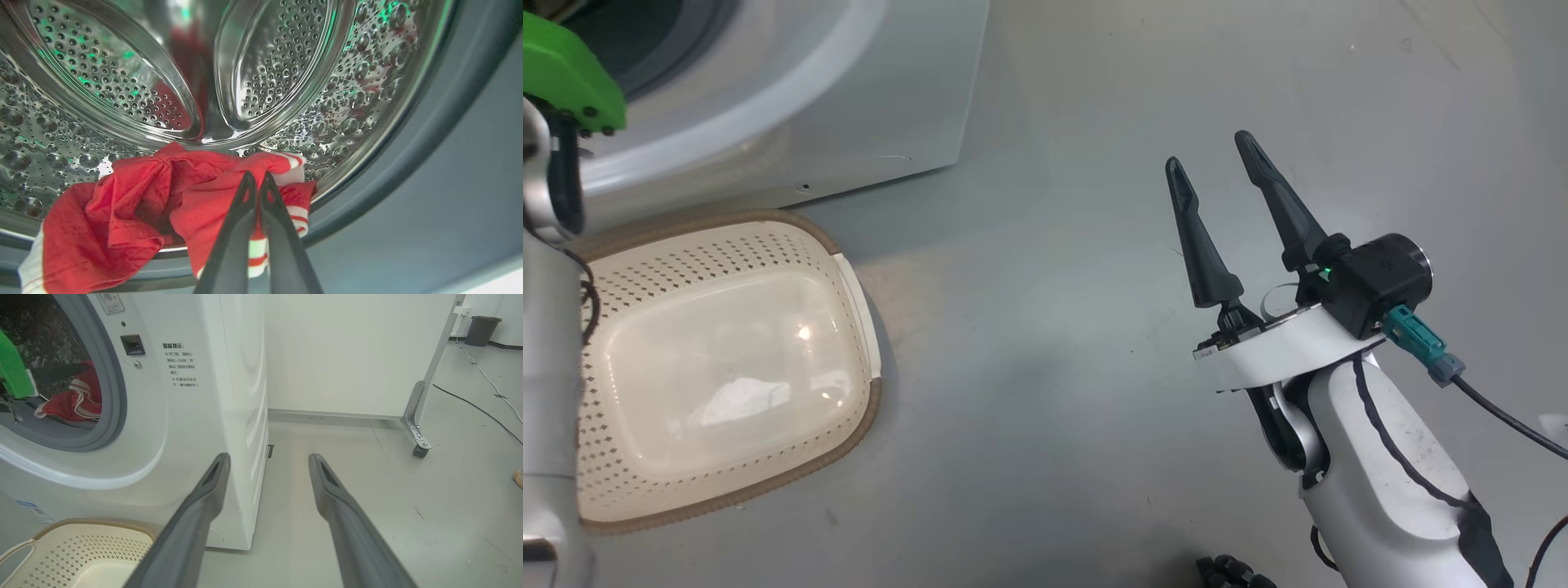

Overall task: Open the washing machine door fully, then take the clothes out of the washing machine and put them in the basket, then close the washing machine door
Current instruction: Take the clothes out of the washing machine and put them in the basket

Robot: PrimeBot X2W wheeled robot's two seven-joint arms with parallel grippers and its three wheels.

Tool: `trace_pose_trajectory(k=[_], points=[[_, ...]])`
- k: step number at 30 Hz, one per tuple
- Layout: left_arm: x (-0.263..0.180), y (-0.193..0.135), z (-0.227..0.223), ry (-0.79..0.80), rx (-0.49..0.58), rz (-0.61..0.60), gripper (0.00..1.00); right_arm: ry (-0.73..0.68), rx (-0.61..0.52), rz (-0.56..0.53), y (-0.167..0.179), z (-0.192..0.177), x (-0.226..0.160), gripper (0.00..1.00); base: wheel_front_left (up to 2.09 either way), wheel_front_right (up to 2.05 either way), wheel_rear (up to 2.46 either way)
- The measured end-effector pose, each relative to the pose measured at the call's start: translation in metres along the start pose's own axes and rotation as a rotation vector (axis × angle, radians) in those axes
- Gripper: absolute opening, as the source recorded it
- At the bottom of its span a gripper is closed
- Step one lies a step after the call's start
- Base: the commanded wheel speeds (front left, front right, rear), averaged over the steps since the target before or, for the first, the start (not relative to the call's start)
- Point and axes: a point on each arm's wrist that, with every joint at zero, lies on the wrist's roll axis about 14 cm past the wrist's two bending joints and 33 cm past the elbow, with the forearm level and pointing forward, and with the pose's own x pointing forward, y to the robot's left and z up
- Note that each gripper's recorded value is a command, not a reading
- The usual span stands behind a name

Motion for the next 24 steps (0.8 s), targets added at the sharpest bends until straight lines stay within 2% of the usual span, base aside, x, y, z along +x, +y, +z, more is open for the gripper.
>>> trace_pose_trajectory(k=[13, 24], points=[[-0.064, -0.010, 0.042, -0.205, 0.001, 0.044, 0.00, -0.022, 0.020, 0.028, 0.016, 0.014, -0.024, 1.00, 0.00, 0.00, 0.00], [-0.116, -0.034, 0.109, -0.398, 0.036, 0.024, 0.00, -0.045, 0.023, 0.032, 0.023, 0.025, -0.051, 1.00, 0.00, 0.00, 0.00]])
